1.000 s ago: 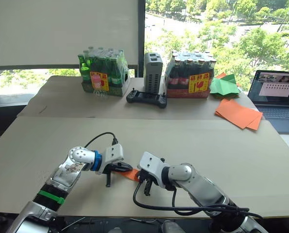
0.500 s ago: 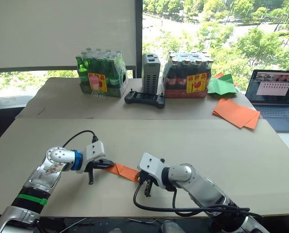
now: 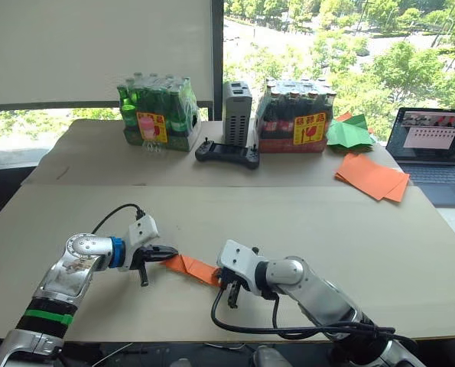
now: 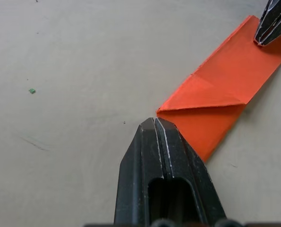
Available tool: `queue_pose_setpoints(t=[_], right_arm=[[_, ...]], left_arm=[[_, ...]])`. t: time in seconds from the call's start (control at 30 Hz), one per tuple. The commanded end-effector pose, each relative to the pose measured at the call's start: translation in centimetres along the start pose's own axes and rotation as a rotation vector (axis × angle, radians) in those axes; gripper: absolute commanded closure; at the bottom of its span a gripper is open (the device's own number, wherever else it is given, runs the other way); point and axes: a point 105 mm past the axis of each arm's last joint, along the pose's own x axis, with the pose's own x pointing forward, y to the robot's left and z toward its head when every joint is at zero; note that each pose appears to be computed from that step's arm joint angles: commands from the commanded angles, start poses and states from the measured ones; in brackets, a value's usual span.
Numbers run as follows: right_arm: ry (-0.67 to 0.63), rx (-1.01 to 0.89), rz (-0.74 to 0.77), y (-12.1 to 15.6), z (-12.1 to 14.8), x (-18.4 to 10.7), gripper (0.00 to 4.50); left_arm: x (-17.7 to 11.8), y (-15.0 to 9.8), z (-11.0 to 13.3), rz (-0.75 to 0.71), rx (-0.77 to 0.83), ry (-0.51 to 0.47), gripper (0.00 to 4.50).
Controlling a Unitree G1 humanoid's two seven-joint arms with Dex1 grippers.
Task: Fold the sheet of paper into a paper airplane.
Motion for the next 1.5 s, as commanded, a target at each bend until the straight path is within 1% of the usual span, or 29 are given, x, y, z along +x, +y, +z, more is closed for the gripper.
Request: queue_pose_setpoints(t=[0.03, 0.07, 0.13, 0.2, 0.27, 0.3, 0.33, 0.37, 0.4, 0.43, 0.47, 0.5, 0.53, 0.57, 0.6, 0.67, 0.83, 0.97, 1.07, 1.2, 1.37, 1.5], right_arm=[[-0.183, -0.054, -0.072, -1.3, 4.1, -2.1, 4.48], [-0.206, -0.052, -0.089, -1.5, 4.6, -2.6, 4.48], [-0.238, -0.053, -0.105, -1.8, 5.2, -3.4, 4.48], [-0.278, -0.043, -0.136, -2.2, 6.0, -4.2, 3.89], [-0.317, -0.032, -0.132, -2.0, 6.6, -4.9, 3.25], [-0.334, -0.026, -0.123, -1.8, 6.8, -5.2, 2.85], [-0.349, -0.021, -0.111, -1.5, 7.0, -5.5, 2.54], [-0.361, -0.019, -0.067, -0.8, 7.0, -5.7, 2.26], [-0.368, -0.017, -0.035, -0.3, 7.1, -5.8, 1.82], [-0.369, 0.001, 0.015, 0.4, 6.9, -5.9, 1.51], [-0.369, 0.015, 0.047, 0.8, 6.8, -5.9, 1.17], [-0.368, 0.025, 0.063, 1.0, 6.8, -5.9, 0.89], [-0.369, 0.050, 0.101, 1.4, 6.6, -5.9, 0.47], [-0.354, 0.069, 0.155, 2.0, 6.1, -5.7, 0.15], [-0.343, 0.084, 0.204, 2.5, 5.7, -5.5, 0.13], [-0.329, 0.107, 0.256, 3.0, 5.2, -5.3, 0.13], [-0.288, 0.134, 0.269, 2.8, 4.0, -3.2, 0.13], [-0.263, 0.142, 0.238, 1.9, 3.3, -1.9, 0.13], [-0.248, 0.145, 0.159, 0.3, 2.8, -1.2, 0.13], [-0.257, 0.155, 0.108, -1.1, 3.0, -1.2, 0.13], [-0.262, 0.189, 0.085, -1.6, 2.9, -1.3, 0.13], [-0.292, 0.211, 0.071, -2.1, 3.7, -1.6, 0.13]], left_arm=[[-2.1, 0.1, 3.7, 0.021, -0.017, -0.138, 4.50], [-2.5, -0.2, 4.2, 0.015, -0.039, -0.165, 4.50], [-3.1, -1.0, 4.6, 0.004, -0.074, -0.186, 4.50], [-3.5, -1.7, 4.0, 0.003, -0.105, -0.171, 4.50], [-3.8, -2.2, 3.0, 0.019, -0.131, -0.146, 4.50], [-3.9, -2.4, 2.7, 0.026, -0.138, -0.141, 4.50], [-3.9, -2.6, 2.7, 0.032, -0.145, -0.143, 4.24], [-3.9, -2.7, 2.7, 0.037, -0.150, -0.148, 3.97], [-4.0, -2.7, 2.7, 0.040, -0.153, -0.151, 3.64], [-4.0, -2.8, 2.8, 0.041, -0.154, -0.153, 3.34], [-3.9, -2.9, 2.8, 0.042, -0.154, -0.154, 2.98], [-3.9, -2.9, 2.8, 0.043, -0.155, -0.154, 2.72], [-3.9, -3.0, 2.9, 0.042, -0.157, -0.155, 2.32], [-3.8, -3.1, 2.8, 0.040, -0.159, -0.154, 1.95], [-3.7, -3.2, 2.8, 0.036, -0.160, -0.152, 1.67], [-3.7, -3.3, 2.8, 0.031, -0.160, -0.151, 1.67], [-3.9, -3.6, 2.7, 0.016, -0.170, -0.152, 1.67], [-4.0, -4.2, 2.6, -0.007, -0.179, -0.157, 1.67], [-4.2, -4.2, 2.6, -0.002, -0.177, -0.156, 1.67], [-4.3, -4.3, 2.7, -0.001, -0.176, -0.155, 1.67], [-4.1, -4.2, 2.7, 0.002, -0.173, -0.162, 1.67], [-3.9, -4.2, 2.6, -0.002, -0.169, -0.165, 1.67]])
